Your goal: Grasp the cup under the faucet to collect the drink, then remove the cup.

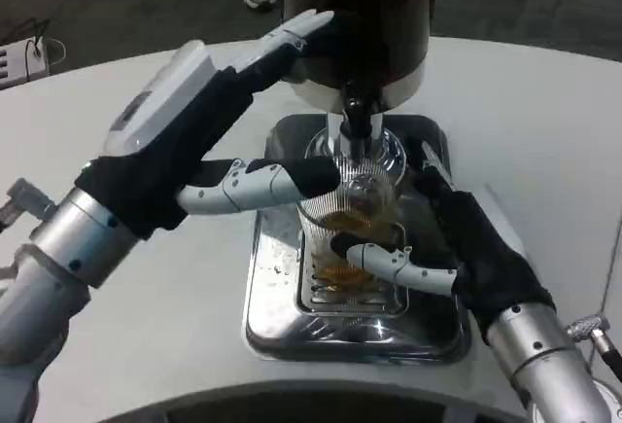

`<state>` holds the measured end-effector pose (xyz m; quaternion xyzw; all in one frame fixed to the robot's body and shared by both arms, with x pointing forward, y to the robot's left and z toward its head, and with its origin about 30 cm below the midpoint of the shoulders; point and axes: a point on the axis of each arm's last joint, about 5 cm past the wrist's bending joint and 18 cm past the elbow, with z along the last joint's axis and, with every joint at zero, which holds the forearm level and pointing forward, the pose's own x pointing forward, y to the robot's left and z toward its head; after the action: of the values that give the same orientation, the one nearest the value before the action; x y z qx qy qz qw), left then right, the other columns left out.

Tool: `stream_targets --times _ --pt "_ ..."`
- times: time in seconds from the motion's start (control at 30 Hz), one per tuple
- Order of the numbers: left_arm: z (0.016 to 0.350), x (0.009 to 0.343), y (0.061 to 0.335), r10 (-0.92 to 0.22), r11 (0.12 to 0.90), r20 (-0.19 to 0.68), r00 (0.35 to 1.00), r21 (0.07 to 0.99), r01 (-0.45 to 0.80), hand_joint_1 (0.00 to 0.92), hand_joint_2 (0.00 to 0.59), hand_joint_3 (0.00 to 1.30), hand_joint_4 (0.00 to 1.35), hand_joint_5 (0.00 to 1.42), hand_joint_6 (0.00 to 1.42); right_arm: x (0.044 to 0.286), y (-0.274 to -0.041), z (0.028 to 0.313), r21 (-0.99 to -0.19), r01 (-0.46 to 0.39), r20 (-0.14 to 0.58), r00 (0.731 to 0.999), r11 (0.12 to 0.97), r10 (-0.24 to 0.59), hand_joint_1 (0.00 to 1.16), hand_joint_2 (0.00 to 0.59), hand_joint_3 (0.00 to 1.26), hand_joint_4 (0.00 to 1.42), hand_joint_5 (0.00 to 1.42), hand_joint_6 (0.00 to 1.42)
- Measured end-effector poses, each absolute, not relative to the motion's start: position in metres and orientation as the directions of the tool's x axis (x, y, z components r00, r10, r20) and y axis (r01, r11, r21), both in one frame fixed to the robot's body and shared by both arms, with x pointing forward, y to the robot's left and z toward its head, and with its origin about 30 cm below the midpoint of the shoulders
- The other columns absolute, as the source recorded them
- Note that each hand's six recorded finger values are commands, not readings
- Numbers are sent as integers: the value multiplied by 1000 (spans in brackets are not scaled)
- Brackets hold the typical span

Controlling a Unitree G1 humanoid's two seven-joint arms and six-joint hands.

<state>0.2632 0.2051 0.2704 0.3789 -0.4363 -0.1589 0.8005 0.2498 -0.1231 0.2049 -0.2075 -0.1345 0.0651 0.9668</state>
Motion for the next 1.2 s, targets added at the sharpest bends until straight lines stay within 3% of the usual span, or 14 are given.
stream_targets --times 0.27,0.4,0.63,0.93,1.2 --pt "261 250 216 -515 721 630 581 685 -105 0 27 175 102 195 310 250 -124 205 -420 -73 233 955 904 185 803 197 0 0 38 17" --pt "253 241 226 -468 742 632 618 660 -113 0 28 177 103 197 311 250 -123 205 -419 -82 233 953 904 194 803 197 0 0 38 17" --pt "229 223 246 -378 750 574 726 649 -123 0 29 178 104 200 313 252 -121 202 -417 -101 228 950 903 212 803 197 0 0 47 29" --pt "209 205 260 -316 746 510 800 654 -122 0 29 178 106 207 315 258 -114 197 -412 -131 218 947 902 237 802 197 0 0 50 32" --pt "202 196 264 -306 735 473 826 669 -111 0 30 178 107 208 316 262 -112 193 -408 -119 230 946 905 228 802 197 0 0 52 32"
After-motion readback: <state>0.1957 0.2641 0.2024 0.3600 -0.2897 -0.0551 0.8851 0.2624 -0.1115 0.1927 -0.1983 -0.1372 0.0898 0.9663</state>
